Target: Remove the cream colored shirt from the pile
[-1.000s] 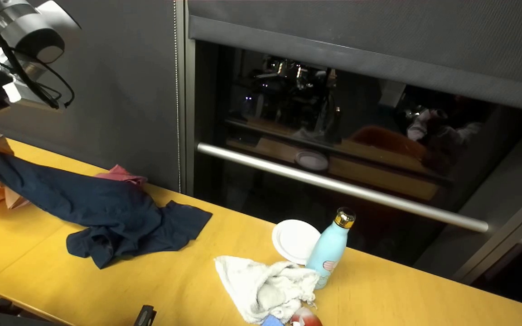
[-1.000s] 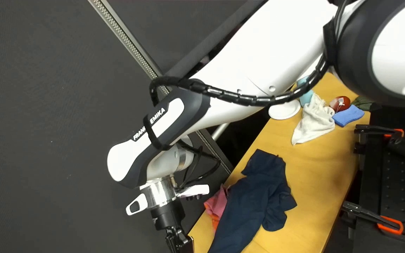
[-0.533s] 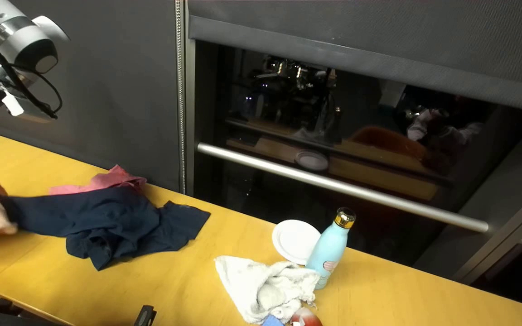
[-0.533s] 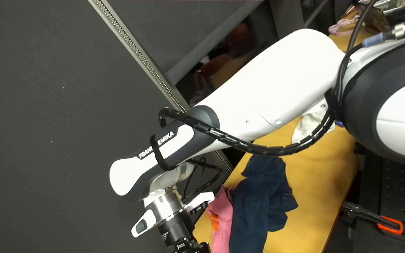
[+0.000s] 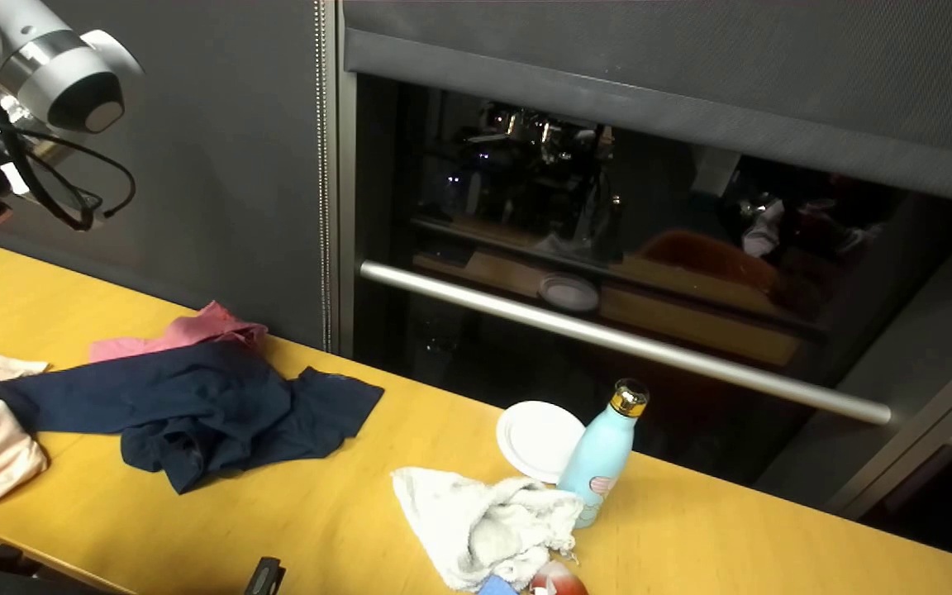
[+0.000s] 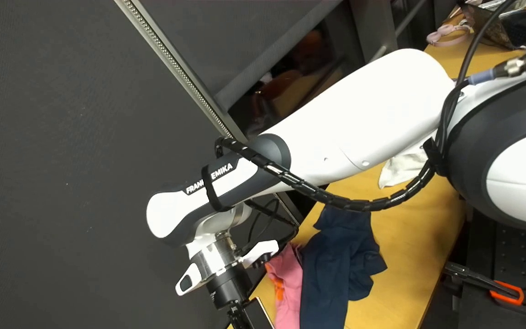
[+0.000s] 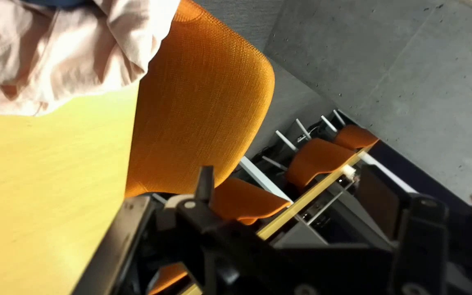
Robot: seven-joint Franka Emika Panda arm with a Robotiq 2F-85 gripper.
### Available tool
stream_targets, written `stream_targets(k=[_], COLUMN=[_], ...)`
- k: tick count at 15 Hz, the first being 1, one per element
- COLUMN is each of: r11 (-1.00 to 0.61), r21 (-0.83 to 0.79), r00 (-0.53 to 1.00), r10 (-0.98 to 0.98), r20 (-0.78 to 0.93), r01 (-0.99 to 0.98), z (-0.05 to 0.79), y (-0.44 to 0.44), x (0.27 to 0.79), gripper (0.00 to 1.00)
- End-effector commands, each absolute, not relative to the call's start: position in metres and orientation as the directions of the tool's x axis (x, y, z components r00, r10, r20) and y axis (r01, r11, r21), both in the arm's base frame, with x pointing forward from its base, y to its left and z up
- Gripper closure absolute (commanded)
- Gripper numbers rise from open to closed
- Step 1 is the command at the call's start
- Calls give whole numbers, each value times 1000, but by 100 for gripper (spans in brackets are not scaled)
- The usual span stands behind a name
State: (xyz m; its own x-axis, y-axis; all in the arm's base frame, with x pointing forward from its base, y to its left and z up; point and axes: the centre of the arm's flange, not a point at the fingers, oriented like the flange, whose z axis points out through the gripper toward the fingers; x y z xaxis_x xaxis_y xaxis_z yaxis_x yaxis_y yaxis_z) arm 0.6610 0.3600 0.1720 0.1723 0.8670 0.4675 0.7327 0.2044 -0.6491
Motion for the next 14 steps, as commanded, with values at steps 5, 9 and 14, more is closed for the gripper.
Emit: stream_targets(k=[5,9,14], r11=[-196,-411,-633], r21=[-750,-691,-582], r00=[504,638,747], r10=[839,764,662], r20=[205,94,-64], r01=[632,594,511], z=[178,196,222], y=[286,232,196], x=[751,734,694], gripper=[0,0,0])
